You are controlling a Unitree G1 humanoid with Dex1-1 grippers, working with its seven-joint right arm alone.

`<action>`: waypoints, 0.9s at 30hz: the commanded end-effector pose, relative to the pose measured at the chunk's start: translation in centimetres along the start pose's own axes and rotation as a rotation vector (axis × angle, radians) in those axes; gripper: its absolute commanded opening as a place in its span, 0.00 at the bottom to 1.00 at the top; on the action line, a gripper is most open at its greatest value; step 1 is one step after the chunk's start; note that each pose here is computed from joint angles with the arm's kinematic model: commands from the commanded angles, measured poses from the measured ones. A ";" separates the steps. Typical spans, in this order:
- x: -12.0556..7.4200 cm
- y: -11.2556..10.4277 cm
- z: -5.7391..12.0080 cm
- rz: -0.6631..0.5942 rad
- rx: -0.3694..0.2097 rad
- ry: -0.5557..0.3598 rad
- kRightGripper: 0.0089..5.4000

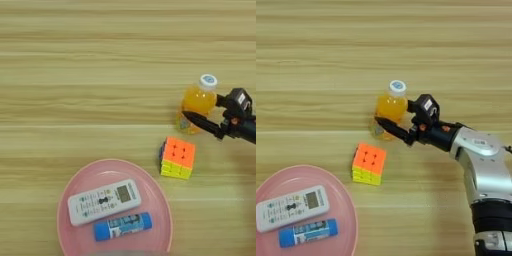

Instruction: Move the objects on the table

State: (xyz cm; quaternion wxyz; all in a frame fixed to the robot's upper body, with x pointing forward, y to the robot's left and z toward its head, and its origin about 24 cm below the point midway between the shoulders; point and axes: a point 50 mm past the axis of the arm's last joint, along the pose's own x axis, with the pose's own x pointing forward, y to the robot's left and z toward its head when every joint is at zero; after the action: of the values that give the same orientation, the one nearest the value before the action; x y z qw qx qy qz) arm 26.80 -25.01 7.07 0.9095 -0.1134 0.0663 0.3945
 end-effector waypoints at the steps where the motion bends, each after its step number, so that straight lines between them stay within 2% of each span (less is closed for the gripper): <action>1: 0.2 -1.4 2.5 -0.047 -0.134 -0.063 0.63; 7: 0.8 -0.6 0.9 -0.031 -0.127 -0.030 0.63; 12: 0.9 -0.5 0.5 -0.028 -0.119 -0.025 0.63; 13: 0.9 -0.6 0.4 -0.032 -0.114 -0.027 0.68; 20: 0.7 -0.9 0.9 -0.045 -0.081 -0.078 0.81; 27: 0.2 -0.7 1.4 -0.031 -0.079 -0.114 0.95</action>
State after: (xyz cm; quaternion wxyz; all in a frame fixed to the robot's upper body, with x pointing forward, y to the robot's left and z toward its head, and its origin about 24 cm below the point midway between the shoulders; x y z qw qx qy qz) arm 26.51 -24.42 5.37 0.9099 -0.0949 0.0497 0.4007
